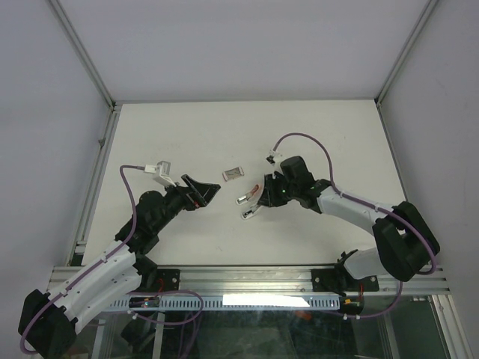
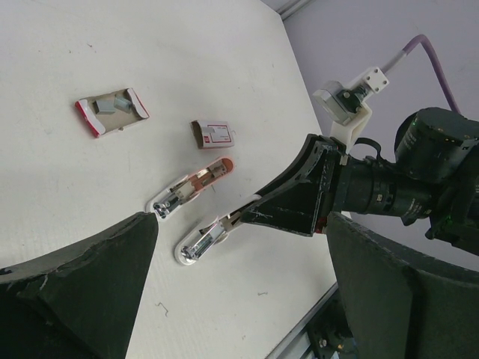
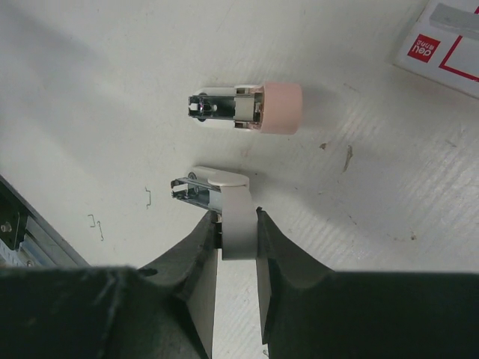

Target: Load the staples into the stapler

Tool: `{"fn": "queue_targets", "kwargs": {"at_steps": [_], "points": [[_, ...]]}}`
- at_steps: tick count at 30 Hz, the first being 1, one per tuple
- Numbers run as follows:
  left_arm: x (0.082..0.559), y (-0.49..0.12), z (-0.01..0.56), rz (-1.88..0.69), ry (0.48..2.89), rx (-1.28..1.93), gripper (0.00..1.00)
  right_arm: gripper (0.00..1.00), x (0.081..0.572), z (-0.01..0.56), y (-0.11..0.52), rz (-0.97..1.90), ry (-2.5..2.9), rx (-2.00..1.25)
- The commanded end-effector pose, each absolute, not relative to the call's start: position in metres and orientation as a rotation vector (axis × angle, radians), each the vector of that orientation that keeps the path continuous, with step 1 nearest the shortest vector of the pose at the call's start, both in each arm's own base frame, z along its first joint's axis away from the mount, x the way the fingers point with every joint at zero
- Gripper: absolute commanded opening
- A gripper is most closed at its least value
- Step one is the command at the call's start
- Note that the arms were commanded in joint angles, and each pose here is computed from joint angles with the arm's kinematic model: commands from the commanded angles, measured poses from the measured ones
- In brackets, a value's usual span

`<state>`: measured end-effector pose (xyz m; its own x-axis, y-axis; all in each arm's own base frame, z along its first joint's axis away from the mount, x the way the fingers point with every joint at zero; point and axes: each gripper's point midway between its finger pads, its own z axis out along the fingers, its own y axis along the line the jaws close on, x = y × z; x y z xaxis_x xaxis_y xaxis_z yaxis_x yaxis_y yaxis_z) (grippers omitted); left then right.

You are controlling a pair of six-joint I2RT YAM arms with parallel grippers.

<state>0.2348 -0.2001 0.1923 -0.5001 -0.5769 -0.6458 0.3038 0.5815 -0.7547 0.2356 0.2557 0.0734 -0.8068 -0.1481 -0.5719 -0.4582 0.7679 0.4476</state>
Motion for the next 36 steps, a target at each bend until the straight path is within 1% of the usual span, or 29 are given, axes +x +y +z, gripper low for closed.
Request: {"fn": "queue_targets", "kwargs": {"at_steps": [1, 5, 11, 14, 20, 29, 32, 36], "points": [[0.24, -0.197, 0.2, -1.075, 1.759, -0.225, 0.99, 0.03, 0.246, 0.082, 0.259, 0.826, 2.385, -0.44], [0.241, -0.197, 0.199, -1.075, 1.763, -0.227, 0.99, 0.06, 0.247, 0.076, 0.253, 0.81, 2.4, -0.426], [0.241, -0.197, 0.198, -1.071, 1.766, -0.227, 0.99, 0.19, 0.248, 0.072, 0.249, 0.802, 2.404, -0.406], [0.242, -0.197, 0.198, -1.069, 1.767, -0.229, 0.99, 0.27, 0.249, 0.071, 0.248, 0.799, 2.401, -0.402], [0.242, -0.198, 0.199, -1.072, 1.767, -0.227, 0.99, 0.4, 0.249, 0.072, 0.246, 0.806, 2.394, -0.398], [0.246, -0.196, 0.198, -1.027, 1.784, -0.214, 0.99, 0.68, 0.257, 0.094, 0.235, 0.764, 2.332, -0.372], [0.253, -0.194, 0.196, -0.97, 1.804, -0.177, 0.99, 0.71, 0.263, 0.11, 0.227, 0.711, 2.303, -0.35], [0.274, -0.184, 0.189, -0.93, 1.832, -0.159, 0.99, 0.71, 0.277, 0.135, 0.216, 0.622, 2.259, -0.295]]}}
